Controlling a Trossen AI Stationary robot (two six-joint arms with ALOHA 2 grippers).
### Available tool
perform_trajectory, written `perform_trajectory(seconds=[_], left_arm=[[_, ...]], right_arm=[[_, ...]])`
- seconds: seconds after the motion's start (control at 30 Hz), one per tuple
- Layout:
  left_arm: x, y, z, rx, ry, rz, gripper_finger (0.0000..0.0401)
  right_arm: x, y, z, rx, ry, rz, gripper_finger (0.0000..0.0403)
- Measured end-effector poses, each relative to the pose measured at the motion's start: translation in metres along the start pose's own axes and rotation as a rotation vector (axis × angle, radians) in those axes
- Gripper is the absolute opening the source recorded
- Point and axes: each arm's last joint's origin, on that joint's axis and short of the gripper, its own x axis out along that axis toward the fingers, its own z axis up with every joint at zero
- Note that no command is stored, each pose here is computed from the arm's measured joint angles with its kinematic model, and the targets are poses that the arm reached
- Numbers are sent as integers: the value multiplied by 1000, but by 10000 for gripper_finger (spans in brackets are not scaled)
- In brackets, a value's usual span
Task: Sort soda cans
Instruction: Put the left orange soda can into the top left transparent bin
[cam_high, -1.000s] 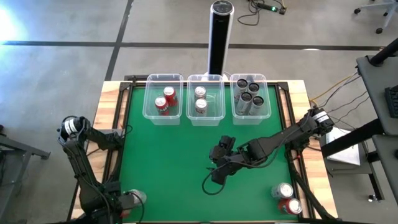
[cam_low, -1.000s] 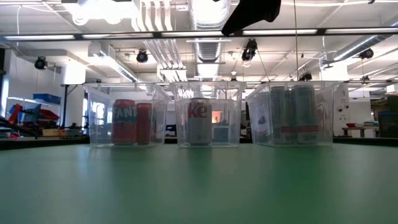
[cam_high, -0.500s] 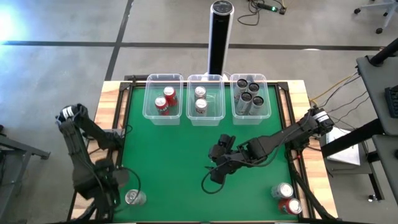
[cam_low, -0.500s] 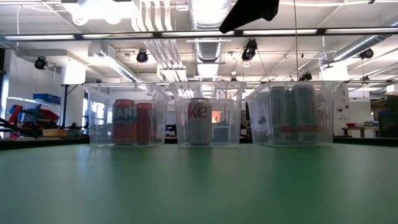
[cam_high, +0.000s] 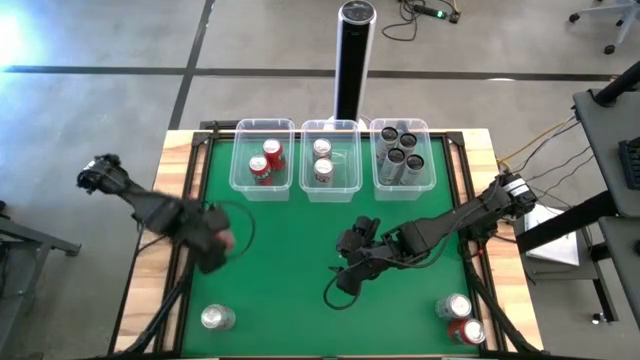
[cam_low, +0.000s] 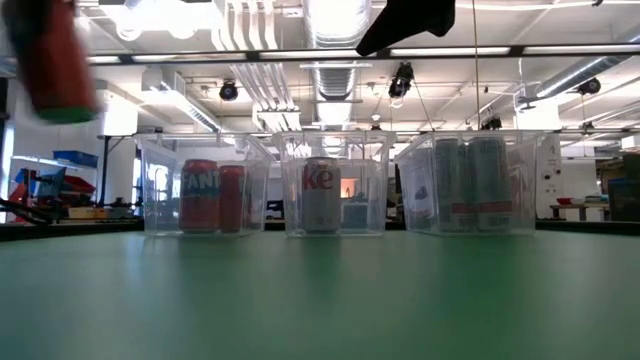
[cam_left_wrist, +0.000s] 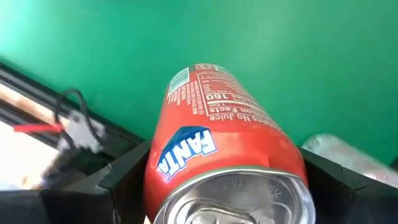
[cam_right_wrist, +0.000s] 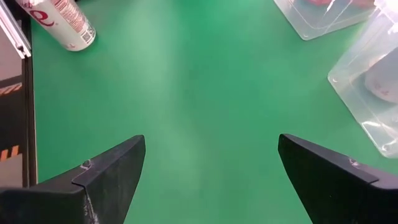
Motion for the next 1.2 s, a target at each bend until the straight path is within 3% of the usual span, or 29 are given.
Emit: perform_trajectory(seconds=[0.2,0.37,0.53,0.73,1.03,1.2], left_arm=[[-31,32,51,-153,-289,-53,287],[-48,67,95,-149,-424,73,287],[-40,118,137,-177,-372,248,287],[-17,173,167,-228,-257,353,287],[6,186,200,-223,-232,358,287],[22,188,211,-221,-177,359,287]], right_arm=[[1,-1,3,106,-17,-1,364],[4,-6,7,176,-34,-9,364],[7,-12,11,232,-32,-14,364],[17,-17,12,210,-24,-37,364],[32,-32,30,152,-38,52,364],[39,-53,41,110,-28,58,364]])
